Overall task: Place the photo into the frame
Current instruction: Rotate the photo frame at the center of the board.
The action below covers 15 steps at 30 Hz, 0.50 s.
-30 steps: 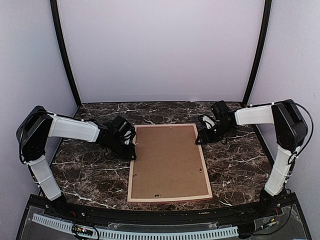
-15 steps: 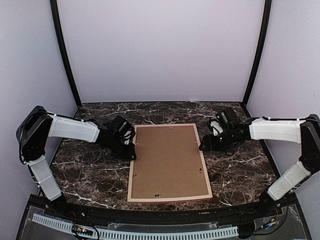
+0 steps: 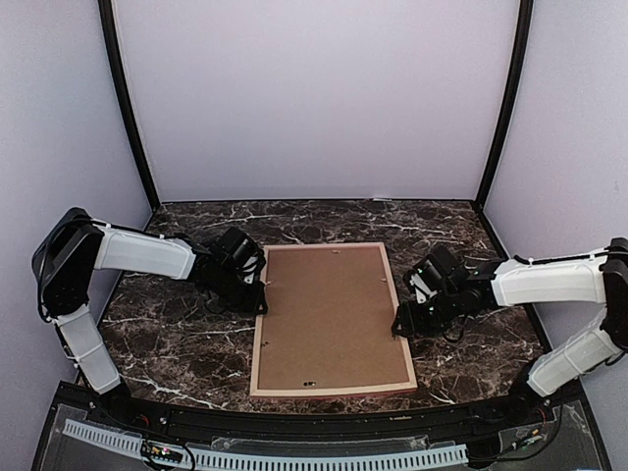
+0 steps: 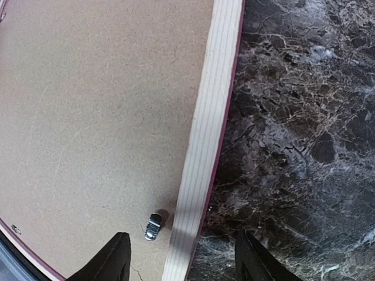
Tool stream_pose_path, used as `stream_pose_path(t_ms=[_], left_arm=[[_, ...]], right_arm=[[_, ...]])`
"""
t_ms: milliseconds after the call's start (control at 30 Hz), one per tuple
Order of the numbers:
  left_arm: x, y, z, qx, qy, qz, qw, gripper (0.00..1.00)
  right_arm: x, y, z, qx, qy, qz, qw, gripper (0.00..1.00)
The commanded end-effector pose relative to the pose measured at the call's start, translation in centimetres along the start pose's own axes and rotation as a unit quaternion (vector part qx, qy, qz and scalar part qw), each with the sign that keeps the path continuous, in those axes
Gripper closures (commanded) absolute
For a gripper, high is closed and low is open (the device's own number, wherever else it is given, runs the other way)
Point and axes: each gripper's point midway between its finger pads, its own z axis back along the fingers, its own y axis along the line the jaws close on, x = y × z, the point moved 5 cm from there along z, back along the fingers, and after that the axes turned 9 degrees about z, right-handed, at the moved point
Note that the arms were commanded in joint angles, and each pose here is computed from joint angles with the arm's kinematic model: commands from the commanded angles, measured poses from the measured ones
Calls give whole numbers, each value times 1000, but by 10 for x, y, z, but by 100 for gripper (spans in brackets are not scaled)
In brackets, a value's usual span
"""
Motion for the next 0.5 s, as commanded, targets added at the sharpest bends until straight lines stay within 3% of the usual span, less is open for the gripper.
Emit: stream_pose_path(t_ms=[0, 467], left_arm=[[-12, 8, -9, 19, 30, -5, 999, 75], [-12, 6, -14, 13, 38, -9, 999, 75]], right_arm=[[-2, 2, -6, -16, -5, -4, 1000, 40], [10, 7, -19, -32, 0, 0, 999, 47]])
